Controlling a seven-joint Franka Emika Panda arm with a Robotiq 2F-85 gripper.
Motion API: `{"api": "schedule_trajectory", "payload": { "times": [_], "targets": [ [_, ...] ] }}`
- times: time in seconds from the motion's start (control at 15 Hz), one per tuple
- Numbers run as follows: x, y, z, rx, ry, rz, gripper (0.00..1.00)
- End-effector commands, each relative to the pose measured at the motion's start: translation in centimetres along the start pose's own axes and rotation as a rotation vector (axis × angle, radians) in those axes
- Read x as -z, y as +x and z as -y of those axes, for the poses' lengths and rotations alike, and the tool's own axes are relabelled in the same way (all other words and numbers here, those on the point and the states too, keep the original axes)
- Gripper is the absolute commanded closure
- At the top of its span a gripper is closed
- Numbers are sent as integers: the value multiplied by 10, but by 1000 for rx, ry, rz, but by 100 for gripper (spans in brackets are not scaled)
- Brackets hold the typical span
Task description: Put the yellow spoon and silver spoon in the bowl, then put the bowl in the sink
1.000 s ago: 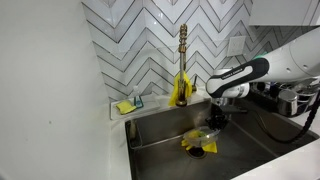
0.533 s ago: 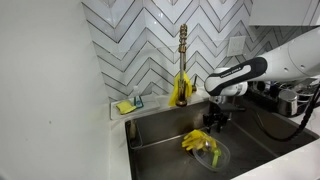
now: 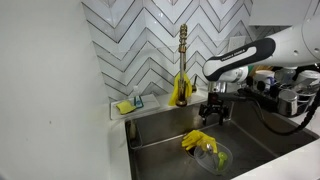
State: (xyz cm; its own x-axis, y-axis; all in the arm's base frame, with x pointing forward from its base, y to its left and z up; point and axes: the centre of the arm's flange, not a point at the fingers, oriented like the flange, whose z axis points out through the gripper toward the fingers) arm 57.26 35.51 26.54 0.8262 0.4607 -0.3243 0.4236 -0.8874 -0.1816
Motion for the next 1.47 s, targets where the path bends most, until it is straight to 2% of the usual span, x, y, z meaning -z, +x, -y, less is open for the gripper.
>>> {"api": "schedule_trajectory", "payload": {
  "times": [0.0,0.2,0.4,0.67,0.87,1.27,1.33,1.4],
  "targets": [
    [33,-50,7,-84,-19,35,0],
    [64,-81,16,-162,-33,69,0],
    [89,-117,7,-149,-196,118,0],
    [120,-155,0,-84,-318,141,0],
    [138,-178,3,-101,-387,137,0],
    [168,-213,0,-147,-468,57,0],
    [170,-190,2,-129,-433,75,0],
    [175,-195,2,-132,-439,65,0]
  ]
}}
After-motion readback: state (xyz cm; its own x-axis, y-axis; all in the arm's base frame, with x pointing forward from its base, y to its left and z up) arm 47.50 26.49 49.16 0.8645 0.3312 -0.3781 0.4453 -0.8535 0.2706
